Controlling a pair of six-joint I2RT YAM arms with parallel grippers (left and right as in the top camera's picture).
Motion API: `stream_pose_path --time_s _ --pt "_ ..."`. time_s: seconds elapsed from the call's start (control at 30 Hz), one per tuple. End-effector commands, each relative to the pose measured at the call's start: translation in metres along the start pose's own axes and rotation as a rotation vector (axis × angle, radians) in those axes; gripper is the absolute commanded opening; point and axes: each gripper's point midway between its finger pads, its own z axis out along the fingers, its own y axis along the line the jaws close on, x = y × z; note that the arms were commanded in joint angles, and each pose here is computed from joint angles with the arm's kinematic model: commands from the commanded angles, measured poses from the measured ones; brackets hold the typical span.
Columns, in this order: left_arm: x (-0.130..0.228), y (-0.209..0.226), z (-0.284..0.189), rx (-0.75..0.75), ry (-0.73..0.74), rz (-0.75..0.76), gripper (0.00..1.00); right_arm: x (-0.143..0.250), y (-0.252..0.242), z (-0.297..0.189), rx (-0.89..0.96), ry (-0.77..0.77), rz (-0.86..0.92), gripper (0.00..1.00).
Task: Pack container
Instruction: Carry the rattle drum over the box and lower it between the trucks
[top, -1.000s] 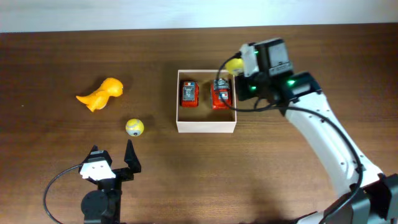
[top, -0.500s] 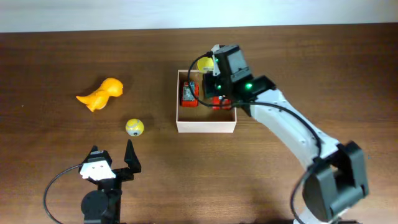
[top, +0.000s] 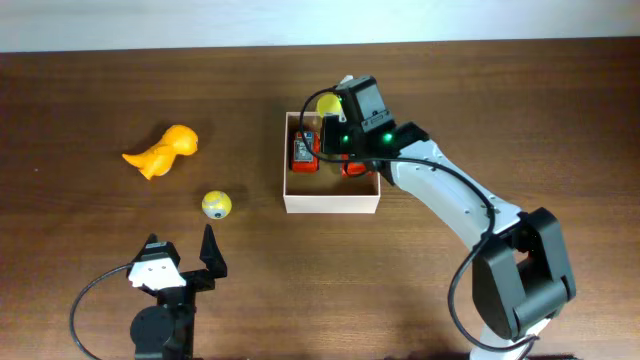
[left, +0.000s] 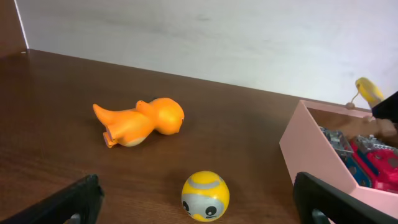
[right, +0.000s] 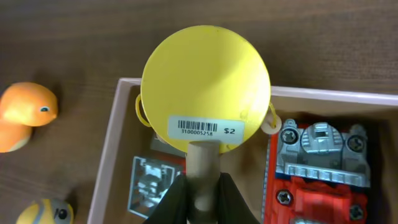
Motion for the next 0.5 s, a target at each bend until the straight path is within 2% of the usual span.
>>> stream_pose_path --time_s 0.0,0.07,0.1,0.17,0.3,0.47 --pt "0.0000 0.0005 0.0000 0.000 -0.006 0.015 0.99 0.0005 0.0006 0.0079 0.012 0.001 0.010 0.11" --pt "0.0000 0.0005 0.0000 0.000 -0.006 0.015 0.99 0.0014 0.0001 0.0091 0.014 0.004 0.010 0.12" --pt "0.0000 0.0005 0.0000 0.000 -0.006 0.015 0.99 0.0014 0.0001 0.0091 0.014 0.003 0.010 0.25" --pt "0.0000 0.0005 0.0000 0.000 -0.006 0.015 0.99 0.0013 0.0001 0.0091 0.014 0.003 0.010 0.38" --pt "0.0000 0.0005 0.0000 0.000 -0.006 0.015 0.99 0.0010 -0.0005 0.0090 0.015 0.003 0.010 0.52" --pt "0.0001 0.0005 0.0000 0.000 -0.005 0.015 0.99 0.0008 -0.0008 0.0090 0.015 0.002 0.010 0.53"
